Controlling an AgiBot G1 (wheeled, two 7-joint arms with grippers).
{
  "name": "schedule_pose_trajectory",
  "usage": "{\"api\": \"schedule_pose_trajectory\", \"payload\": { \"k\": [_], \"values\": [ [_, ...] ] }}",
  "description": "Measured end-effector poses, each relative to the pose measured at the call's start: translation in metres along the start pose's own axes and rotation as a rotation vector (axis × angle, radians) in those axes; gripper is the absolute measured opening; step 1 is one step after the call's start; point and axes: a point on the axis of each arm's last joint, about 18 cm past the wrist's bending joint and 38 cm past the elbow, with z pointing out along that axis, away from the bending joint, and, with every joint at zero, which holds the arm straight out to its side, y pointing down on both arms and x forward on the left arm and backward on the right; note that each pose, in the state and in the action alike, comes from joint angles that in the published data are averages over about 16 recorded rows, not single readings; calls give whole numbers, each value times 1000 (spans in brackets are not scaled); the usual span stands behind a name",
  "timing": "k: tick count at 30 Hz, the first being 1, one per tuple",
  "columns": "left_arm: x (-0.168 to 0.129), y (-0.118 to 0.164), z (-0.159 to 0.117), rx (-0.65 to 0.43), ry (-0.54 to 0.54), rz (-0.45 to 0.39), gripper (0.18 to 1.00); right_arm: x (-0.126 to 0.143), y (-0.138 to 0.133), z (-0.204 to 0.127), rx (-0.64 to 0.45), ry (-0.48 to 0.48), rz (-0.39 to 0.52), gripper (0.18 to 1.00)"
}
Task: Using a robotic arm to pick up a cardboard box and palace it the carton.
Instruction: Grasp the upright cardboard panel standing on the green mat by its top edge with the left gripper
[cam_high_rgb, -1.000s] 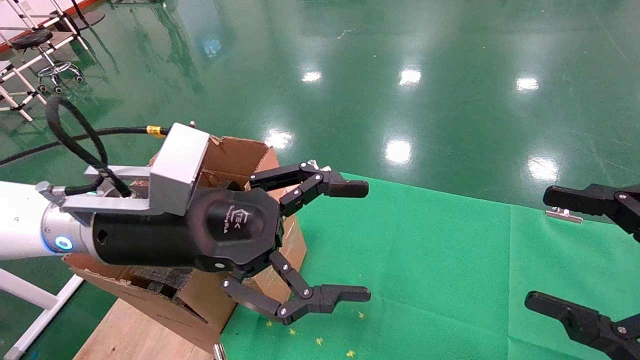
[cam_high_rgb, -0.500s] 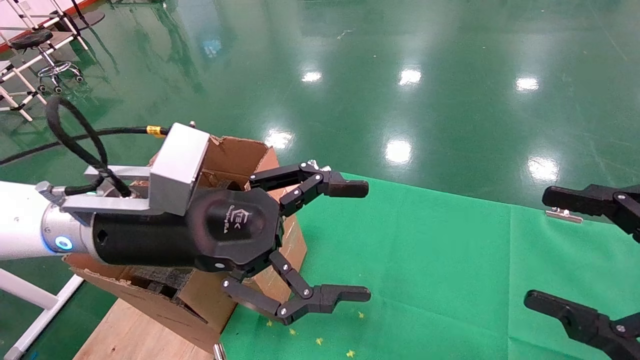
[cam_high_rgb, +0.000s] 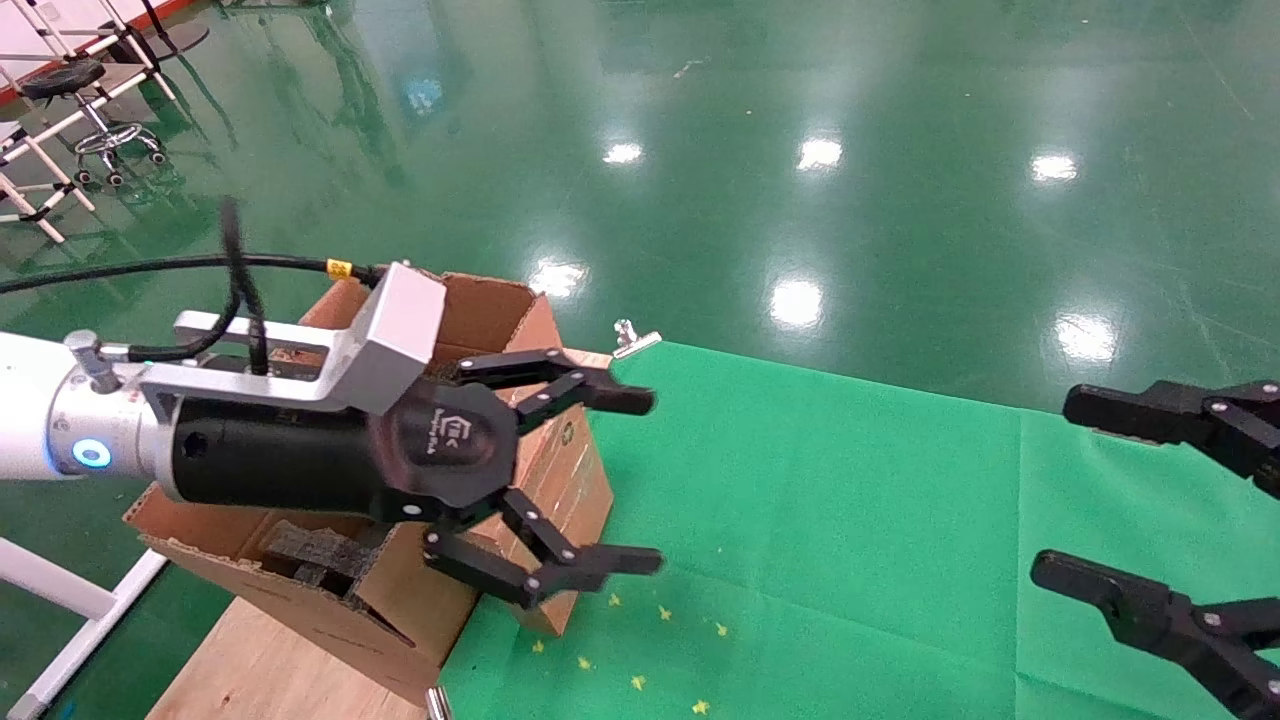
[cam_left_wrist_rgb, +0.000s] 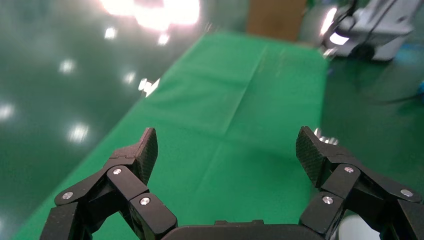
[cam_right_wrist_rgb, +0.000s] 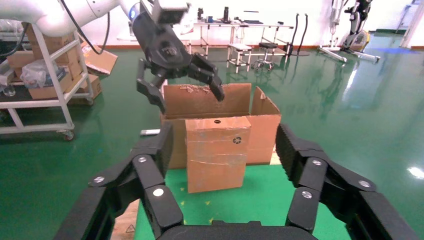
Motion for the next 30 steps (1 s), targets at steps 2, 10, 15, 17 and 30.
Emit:
{"api": "schedule_pose_trajectory", "payload": {
  "k": [2, 10, 15, 17, 30],
  "values": [
    [-4, 5, -5, -43, -25, -27, 1001, 0, 0, 0, 0, 0, 0, 797],
    [-14, 24, -28, -179, -136, -155, 1001, 0, 0, 0, 0, 0, 0, 623],
    [-17, 31, -39, -220, -187, -210, 1001, 0, 0, 0, 0, 0, 0, 496],
    [-18, 33, -42, -230, -202, -225, 1001, 0, 0, 0, 0, 0, 0, 461],
    [-34, 33, -45, -268, -289, -314, 1001, 0, 0, 0, 0, 1, 0, 251]
  ]
}}
